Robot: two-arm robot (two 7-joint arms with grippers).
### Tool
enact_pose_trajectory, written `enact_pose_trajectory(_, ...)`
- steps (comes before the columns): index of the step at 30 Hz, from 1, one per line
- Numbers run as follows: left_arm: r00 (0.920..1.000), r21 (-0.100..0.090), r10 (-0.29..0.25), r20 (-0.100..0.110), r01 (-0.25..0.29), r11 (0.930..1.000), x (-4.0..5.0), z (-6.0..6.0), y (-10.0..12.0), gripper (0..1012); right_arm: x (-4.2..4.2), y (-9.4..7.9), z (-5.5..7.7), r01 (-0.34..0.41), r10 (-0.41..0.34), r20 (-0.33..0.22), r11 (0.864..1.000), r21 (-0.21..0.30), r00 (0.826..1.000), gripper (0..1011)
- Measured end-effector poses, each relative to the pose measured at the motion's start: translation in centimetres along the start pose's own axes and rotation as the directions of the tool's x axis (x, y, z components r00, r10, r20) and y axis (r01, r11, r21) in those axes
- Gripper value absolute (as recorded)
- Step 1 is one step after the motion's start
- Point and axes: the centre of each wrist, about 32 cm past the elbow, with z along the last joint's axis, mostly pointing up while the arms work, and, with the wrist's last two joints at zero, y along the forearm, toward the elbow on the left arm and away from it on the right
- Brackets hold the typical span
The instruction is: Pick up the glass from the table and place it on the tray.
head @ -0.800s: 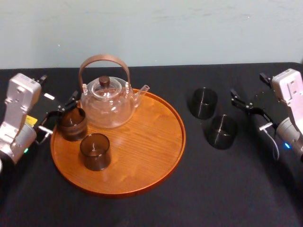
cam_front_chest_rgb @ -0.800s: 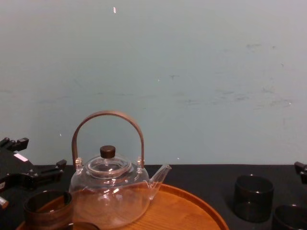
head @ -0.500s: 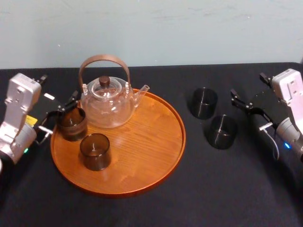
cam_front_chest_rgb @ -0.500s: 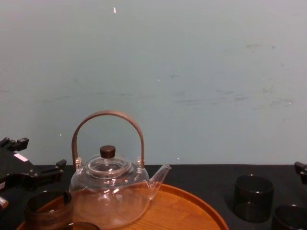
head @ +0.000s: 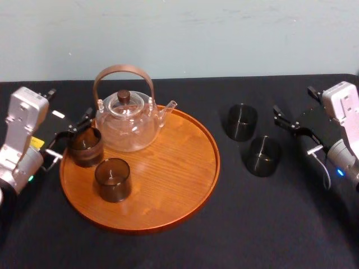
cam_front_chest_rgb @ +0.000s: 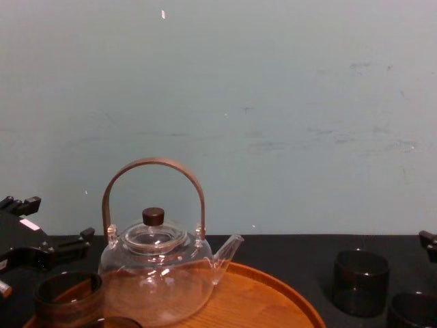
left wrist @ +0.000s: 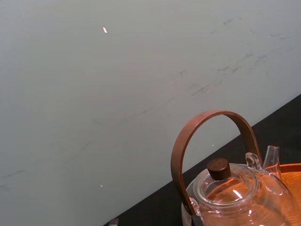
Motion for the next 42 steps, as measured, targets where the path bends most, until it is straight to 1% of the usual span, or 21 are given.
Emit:
enact_pose_trajectory(26,1.0,0.0,0.0,0.0,0.0,1.0,0.0,0.0,0.0,1001,0.0,0.0,0.0,0.0,0.0,0.0,1.0,0.0,1.0,1002)
enact_pose_trajectory(31,1.0,0.0,0.0,0.0,0.0,1.0,0.0,0.0,0.0,1001,0.19,-0.1,0.0,-0.016,0.016,-0.004,1.0,0.001,1.0,1002)
enact_pose_trajectory(36,1.0,0.0,0.0,0.0,0.0,1.0,0.0,0.0,0.0,1001,0.7,-0.4,0.5,-0.04,0.04,-0.034,0.999,-0.008,0.999,1002)
enact_pose_trajectory(42,1.0,0.0,0.0,0.0,0.0,1.0,0.0,0.0,0.0,1001,1.38,-1.4,1.1,-0.075,0.073,-0.067,0.997,-0.022,0.995,1002)
